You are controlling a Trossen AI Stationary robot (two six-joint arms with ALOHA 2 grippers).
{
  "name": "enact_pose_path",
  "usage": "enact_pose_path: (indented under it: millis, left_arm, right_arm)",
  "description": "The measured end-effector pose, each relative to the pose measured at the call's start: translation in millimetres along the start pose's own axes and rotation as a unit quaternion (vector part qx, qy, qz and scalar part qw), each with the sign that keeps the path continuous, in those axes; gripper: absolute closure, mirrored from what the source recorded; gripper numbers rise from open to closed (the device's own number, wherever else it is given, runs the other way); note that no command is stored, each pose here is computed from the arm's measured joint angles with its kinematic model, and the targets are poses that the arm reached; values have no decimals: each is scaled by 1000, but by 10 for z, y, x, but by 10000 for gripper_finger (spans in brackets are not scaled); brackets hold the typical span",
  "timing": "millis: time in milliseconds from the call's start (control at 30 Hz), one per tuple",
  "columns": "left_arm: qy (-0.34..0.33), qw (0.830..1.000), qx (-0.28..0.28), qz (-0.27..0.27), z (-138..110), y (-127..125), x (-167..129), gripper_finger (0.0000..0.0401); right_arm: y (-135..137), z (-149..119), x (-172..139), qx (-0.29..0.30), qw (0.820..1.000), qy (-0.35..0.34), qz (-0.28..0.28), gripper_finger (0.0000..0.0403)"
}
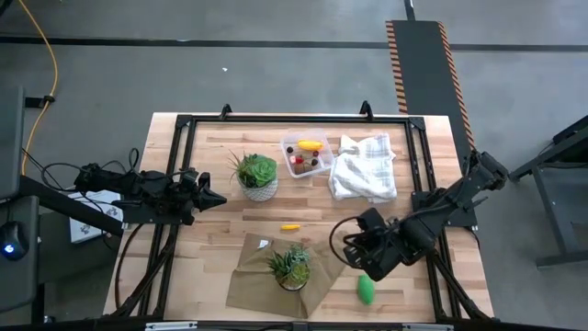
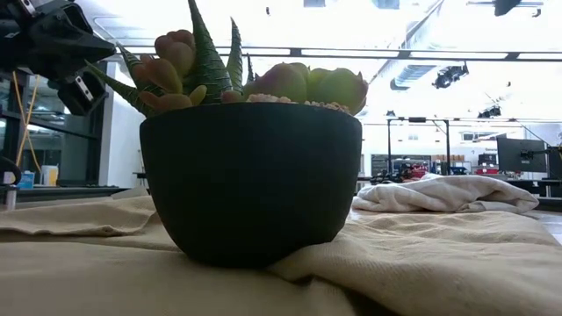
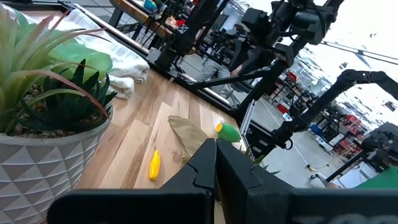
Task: Pick and placing Produce into tupperware
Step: Put the green corn into the transparent bin
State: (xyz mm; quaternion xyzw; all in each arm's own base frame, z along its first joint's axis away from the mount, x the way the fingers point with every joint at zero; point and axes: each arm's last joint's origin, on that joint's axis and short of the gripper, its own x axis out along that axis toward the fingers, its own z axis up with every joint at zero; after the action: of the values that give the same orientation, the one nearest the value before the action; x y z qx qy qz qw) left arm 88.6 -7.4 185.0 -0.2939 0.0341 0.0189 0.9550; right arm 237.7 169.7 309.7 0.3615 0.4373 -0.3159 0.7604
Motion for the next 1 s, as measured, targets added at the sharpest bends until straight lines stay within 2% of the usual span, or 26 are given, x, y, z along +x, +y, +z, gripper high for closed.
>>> enact_pose_path:
  millis: [233, 467, 667, 833, 1000]
  left_arm:
    - [0, 1000, 0, 0, 0, 0, 0, 400]
    - [0, 1000, 0, 0, 0, 0, 0, 400]
    - [0, 1000, 0, 0, 0, 0, 0, 400]
    - [0, 1000, 0, 0, 1, -1, 0, 400]
    - [0, 1000, 0, 0, 1, -1, 0, 400]
  right_arm:
    - [-1, -38, 17, 55, 997, 57, -13, 268]
    - [58, -53, 252, 91, 984, 134, -72, 268]
    - [85, -37, 360, 125, 980, 128, -92, 268]
    - [99, -132, 376, 146, 976, 123, -100, 267]
    - [111, -272, 381, 158, 974, 123, -107, 240]
